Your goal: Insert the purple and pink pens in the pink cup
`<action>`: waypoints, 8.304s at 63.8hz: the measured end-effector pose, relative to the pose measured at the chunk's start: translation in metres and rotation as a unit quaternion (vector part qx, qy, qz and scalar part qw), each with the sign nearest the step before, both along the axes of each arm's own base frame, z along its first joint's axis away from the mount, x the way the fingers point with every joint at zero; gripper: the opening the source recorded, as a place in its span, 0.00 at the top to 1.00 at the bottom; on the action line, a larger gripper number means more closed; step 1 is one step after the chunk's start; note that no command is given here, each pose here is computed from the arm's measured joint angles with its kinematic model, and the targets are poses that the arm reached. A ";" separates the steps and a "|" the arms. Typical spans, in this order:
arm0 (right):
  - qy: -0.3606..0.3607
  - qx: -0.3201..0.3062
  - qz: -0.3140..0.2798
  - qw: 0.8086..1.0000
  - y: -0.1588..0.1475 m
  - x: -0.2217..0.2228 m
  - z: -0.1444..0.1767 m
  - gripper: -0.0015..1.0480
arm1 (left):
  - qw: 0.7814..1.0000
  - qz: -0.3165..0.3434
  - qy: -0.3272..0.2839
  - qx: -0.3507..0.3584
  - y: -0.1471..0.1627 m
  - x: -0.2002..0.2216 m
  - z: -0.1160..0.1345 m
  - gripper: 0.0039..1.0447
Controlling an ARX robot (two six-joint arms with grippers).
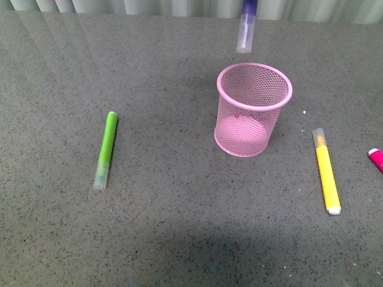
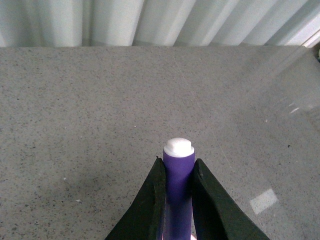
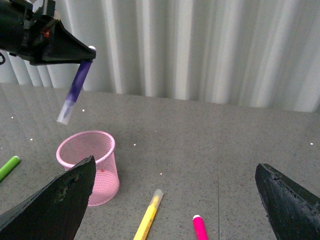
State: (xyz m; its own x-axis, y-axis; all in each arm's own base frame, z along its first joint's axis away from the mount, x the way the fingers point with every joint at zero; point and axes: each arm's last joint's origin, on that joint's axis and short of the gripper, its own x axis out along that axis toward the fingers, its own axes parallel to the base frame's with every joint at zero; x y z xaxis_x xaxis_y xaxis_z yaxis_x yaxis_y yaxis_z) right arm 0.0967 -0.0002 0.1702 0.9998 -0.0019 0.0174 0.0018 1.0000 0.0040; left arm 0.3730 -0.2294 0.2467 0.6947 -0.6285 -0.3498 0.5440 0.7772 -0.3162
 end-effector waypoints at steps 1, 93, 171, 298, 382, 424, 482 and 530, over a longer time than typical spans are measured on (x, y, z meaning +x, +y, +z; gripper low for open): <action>0.000 0.000 0.000 1.000 0.000 0.000 0.000 0.07 | 1.000 -0.002 0.000 0.000 -0.001 0.000 -0.001 0.92; 0.000 0.000 0.000 1.000 0.000 0.000 0.000 0.07 | 0.972 0.216 0.046 -0.078 0.132 -0.018 0.007 0.07; 0.000 0.000 0.000 1.000 0.000 0.000 0.000 0.07 | 0.916 0.322 -0.223 0.089 0.229 -0.224 -0.081 0.98; 0.000 0.000 0.000 1.000 0.000 0.000 0.000 0.07 | 0.917 0.321 -0.218 0.091 0.229 -0.275 -0.082 0.56; 0.413 -0.146 0.073 0.896 -0.055 0.163 0.026 0.07 | 0.917 0.321 -0.219 0.092 0.229 -0.275 -0.082 0.07; 0.488 -0.142 0.045 0.860 -0.062 0.204 -0.052 0.07 | 0.917 0.321 -0.219 0.092 0.229 -0.275 -0.082 0.07; 0.505 -0.148 0.069 0.848 -0.061 0.205 -0.068 0.45 | 0.917 0.321 -0.219 0.092 0.229 -0.275 -0.082 0.07; 0.378 -0.079 0.088 0.918 -0.055 0.214 0.028 0.92 | 0.917 0.321 -0.219 0.092 0.229 -0.275 -0.082 0.07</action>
State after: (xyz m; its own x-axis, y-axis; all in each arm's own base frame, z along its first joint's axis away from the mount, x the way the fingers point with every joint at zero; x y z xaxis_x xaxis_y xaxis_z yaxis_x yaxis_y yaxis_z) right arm 0.3105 -0.0549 0.1984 0.7115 0.1043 -0.6949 -0.2179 0.9729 -0.0771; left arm 0.0982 0.0000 0.1646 1.0000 0.0004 -0.0086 -0.0004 1.0000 -0.0074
